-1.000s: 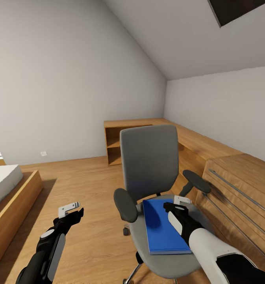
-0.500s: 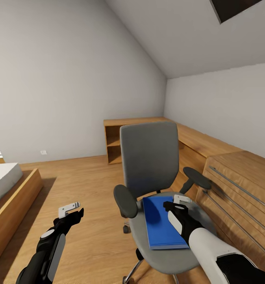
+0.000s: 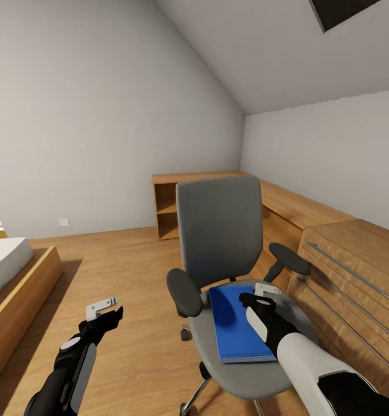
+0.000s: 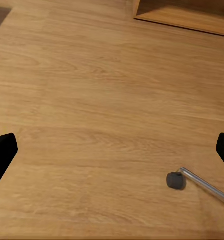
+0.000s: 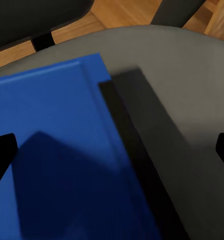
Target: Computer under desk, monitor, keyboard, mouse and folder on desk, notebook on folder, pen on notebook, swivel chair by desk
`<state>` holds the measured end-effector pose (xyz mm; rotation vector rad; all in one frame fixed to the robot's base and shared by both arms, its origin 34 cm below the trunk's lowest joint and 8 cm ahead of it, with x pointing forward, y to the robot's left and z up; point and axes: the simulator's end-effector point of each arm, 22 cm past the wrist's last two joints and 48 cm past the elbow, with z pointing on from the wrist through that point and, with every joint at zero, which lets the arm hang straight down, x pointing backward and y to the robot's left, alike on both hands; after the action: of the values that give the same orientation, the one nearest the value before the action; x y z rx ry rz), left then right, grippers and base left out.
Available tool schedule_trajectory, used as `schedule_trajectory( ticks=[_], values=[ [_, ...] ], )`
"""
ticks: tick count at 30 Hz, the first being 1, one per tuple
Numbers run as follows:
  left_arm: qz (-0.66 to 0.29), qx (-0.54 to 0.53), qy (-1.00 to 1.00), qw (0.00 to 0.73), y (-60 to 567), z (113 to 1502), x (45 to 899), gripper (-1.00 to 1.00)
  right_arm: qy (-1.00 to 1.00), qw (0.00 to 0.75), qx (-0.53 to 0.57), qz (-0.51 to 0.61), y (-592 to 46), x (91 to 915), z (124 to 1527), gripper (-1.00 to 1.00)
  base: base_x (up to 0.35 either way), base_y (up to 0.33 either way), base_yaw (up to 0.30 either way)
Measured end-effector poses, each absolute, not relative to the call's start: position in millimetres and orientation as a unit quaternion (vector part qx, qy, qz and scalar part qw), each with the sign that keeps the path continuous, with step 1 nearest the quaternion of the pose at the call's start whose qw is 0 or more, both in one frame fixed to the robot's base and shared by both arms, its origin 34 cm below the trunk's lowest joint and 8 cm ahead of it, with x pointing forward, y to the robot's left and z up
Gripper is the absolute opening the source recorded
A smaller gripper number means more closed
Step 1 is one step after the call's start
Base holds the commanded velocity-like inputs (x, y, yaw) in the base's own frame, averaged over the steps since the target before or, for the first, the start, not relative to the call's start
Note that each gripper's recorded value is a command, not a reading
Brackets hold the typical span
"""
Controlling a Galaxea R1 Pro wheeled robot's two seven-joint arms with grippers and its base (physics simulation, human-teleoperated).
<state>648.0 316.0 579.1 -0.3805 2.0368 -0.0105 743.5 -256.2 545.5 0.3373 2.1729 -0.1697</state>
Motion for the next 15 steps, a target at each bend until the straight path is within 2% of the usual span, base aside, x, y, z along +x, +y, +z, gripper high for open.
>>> schedule_trajectory(
  ticks=[5,11,15],
  values=[
    [-0.005,-0.158,0.853,0.498,314,566,644,1.00,0.879,0.451,0.136,-0.069,-256,744,546,1.00,-0.026,0.000,0.000],
    [-0.005,-0.157,0.858,0.488,313,556,642,1.00,0.878,0.453,0.135,-0.070,-257,745,547,1.00,-0.224,0.000,0.000],
    [-0.005,-0.157,0.859,0.488,313,556,641,1.00,0.878,0.454,0.134,-0.071,-257,745,548,1.00,-0.099,0.000,0.000]
  ],
)
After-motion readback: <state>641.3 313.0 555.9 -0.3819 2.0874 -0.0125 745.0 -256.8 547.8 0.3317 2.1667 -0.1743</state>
